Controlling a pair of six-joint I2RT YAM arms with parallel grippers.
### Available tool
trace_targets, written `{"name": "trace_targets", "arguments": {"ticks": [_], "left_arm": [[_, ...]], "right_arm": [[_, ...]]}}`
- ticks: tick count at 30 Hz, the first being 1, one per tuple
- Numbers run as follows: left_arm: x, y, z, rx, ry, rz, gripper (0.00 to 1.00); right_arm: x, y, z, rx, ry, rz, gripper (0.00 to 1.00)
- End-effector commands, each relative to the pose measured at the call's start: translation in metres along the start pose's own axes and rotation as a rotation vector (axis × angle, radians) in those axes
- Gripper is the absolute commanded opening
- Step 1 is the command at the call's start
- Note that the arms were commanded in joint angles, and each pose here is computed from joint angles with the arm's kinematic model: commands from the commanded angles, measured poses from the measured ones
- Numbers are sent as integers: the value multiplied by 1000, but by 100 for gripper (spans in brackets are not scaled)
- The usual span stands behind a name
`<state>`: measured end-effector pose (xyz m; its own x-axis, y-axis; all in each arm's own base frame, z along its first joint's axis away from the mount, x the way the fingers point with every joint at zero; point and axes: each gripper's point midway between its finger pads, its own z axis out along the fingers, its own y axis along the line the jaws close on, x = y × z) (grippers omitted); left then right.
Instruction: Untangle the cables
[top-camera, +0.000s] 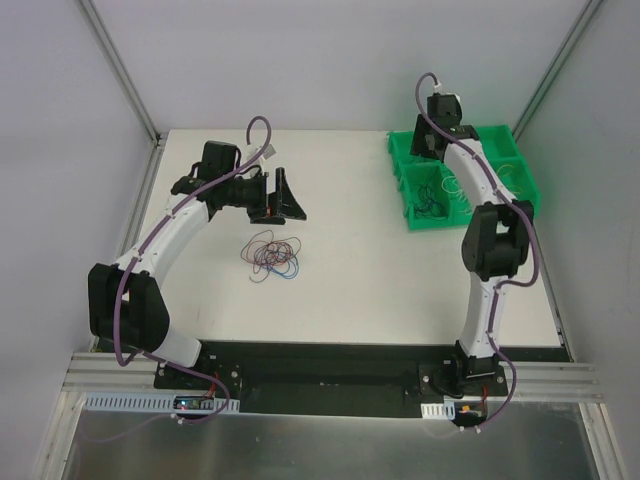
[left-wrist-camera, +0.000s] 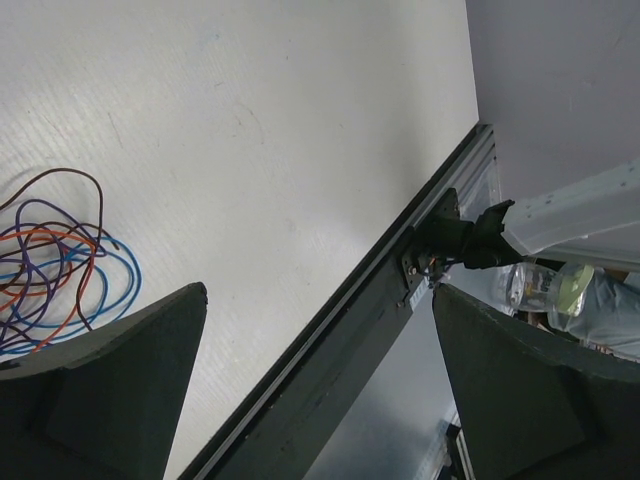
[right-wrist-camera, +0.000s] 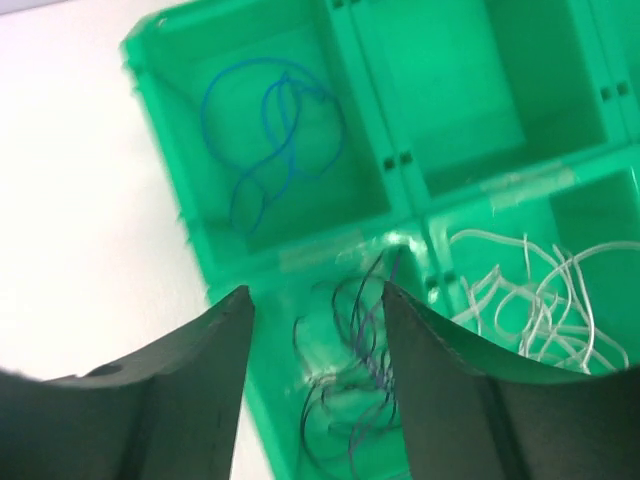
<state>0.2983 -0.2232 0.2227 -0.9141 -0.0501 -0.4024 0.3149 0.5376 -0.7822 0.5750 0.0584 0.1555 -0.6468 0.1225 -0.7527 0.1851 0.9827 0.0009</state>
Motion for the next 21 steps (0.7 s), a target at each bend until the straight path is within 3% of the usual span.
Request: {"name": "trace_targets", "arguments": {"ticks": [1, 7, 11, 14, 18, 21], "left_arm": [[-9, 10, -2, -26, -33, -2, 95], [-20, 62, -13, -234, -143, -145, 89], [-10, 77, -13, -297, -160, -238, 88], [15, 96, -8, -341, -143, -346, 76], [53, 126, -13, -447, -195, -448, 74], [74, 136, -19, -487, -225, -474, 73]], "right_arm": [[-11, 31, -105, -160, -71, -34, 60], [99, 129, -159, -475, 55, -23, 65], [182, 201, -194, -692, 208, 12, 65], [230, 238, -210, -785, 253, -48, 60], [264, 271, -221, -879, 195, -217, 49], [274, 274, -218, -753, 109, -396, 47]]}}
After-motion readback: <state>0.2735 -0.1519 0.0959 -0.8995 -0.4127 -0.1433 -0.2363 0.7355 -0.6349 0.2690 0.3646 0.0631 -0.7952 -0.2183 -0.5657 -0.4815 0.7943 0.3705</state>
